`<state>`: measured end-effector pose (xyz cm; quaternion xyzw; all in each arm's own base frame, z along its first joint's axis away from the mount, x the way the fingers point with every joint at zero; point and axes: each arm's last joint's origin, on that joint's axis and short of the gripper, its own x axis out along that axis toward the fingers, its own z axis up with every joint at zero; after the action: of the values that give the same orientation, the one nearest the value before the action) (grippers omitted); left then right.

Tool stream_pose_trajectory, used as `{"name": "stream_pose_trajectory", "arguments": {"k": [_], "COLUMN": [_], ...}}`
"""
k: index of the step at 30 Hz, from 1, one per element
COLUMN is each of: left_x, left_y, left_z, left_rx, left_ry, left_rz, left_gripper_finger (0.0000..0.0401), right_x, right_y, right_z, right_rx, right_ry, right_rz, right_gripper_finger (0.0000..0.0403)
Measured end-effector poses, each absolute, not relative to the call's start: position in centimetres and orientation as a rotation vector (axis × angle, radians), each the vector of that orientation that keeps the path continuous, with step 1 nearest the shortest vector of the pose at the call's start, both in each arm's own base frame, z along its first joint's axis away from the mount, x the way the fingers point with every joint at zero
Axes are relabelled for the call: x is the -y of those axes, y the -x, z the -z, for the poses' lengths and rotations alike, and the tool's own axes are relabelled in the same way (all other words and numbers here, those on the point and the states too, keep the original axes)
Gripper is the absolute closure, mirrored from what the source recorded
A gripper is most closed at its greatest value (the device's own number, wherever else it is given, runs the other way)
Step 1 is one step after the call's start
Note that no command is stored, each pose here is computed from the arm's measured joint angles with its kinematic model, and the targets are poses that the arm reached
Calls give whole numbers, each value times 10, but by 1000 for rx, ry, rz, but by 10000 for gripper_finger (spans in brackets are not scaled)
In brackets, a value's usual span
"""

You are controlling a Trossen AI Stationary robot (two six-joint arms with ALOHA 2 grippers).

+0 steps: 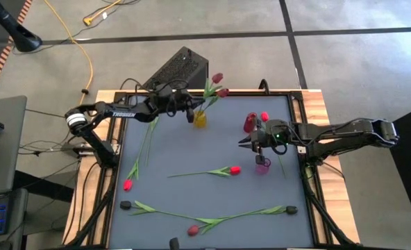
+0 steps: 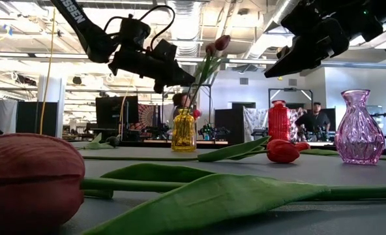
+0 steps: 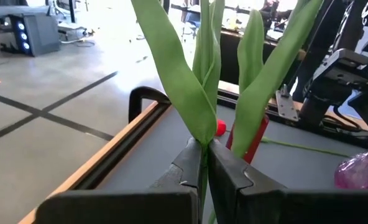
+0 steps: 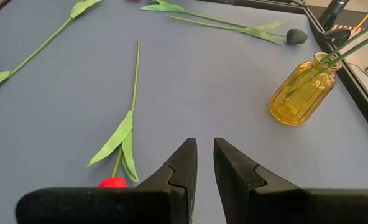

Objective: Sort flowers into vase by color
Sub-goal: Put the top pink flower into the yellow vase, then put the pink flower into the yellow vase

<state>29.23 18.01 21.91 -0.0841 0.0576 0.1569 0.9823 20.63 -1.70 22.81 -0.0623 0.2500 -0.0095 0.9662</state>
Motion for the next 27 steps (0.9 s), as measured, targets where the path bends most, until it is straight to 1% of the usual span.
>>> {"name": "stream_pose_trajectory", "arguments": {"k": [5,8,11,18,21,24,27], "left_x": [-180,-182,-184,-187,-186,-182,-176], "left_y": [-292,-291,-289,-285,-281,-274,-266], "left_z": [-218,-217,-216,-209,-212,-220,-232], "left_rx": [-127,-133,-147,-218,-244,-273,-293], "left_ry": [177,185,193,230,235,214,189], "left_rz": [-316,-323,-331,-345,-336,-338,-340], "left_gripper_finger": [400,390,365,290,263,246,239], "right_x": [17,17,17,17,17,17,17], "right_y": [-206,-206,-206,-206,-206,-206,-206], "right_z": [-228,-228,-228,-228,-228,-228,-228], "right_rx": [-506,-506,-507,-508,-509,-510,-511], "right_ry": [126,125,124,124,124,124,123], "right_rz": [19,19,20,20,19,20,19], "right_gripper_finger": [321,321,321,321,321,321,321]}}
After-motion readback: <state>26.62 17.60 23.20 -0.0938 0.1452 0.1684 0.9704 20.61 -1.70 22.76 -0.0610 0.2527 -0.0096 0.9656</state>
